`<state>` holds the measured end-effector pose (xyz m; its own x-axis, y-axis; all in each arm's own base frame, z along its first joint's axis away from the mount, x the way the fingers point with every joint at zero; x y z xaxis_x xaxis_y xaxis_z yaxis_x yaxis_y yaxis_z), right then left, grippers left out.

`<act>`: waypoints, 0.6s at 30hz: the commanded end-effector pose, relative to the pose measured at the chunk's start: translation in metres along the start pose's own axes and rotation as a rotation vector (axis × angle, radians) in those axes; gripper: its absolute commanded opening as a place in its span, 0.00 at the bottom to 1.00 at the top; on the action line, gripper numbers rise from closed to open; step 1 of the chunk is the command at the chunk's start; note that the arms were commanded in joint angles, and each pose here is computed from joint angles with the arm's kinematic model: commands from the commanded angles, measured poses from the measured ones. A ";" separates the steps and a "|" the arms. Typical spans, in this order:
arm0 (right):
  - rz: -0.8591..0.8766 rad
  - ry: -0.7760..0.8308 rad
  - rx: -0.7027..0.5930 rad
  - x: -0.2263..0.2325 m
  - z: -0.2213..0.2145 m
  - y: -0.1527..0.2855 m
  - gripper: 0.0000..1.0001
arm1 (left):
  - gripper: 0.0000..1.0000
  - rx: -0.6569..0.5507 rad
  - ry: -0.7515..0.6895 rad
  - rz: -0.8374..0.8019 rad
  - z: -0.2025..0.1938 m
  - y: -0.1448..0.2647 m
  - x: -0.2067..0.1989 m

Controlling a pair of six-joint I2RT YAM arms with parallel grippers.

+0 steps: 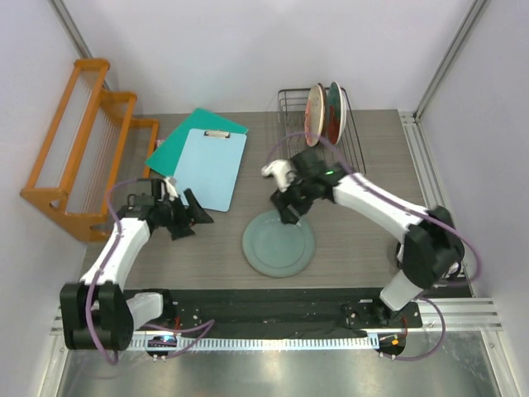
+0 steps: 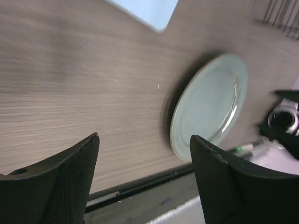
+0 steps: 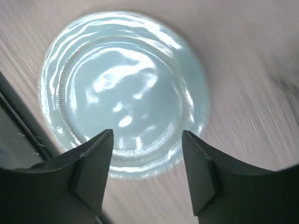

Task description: Load the plates into the dish rack

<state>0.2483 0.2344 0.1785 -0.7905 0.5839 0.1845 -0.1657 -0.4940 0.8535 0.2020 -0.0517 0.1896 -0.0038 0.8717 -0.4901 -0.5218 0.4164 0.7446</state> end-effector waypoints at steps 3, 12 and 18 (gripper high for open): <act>0.120 -0.561 -0.133 -0.026 -0.048 0.051 0.68 | 0.78 0.143 0.048 -0.207 -0.025 -0.046 -0.015; 0.235 -0.942 -0.156 -0.049 -0.110 0.042 0.67 | 0.70 0.220 -0.007 -0.285 -0.044 -0.097 -0.024; 0.279 -1.061 -0.153 -0.057 -0.136 0.026 0.67 | 0.66 0.296 -0.046 -0.320 -0.059 -0.119 -0.034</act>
<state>0.2047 0.0977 0.1280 0.0531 0.7401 0.6704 -0.1689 -0.6550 0.7365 0.2079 -0.1311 0.0986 0.0953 0.7271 -0.6799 -0.2298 0.6806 0.6957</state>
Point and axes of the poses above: each gripper's point midway between its finger pads, its own y axis back along the fingers, its own x axis along the line the jaws close on, z = x × y, the point moved 9 cm from there along y, back along the fingers, and after that the axes turned 13 degrees about -y, right-handed, at the moved point
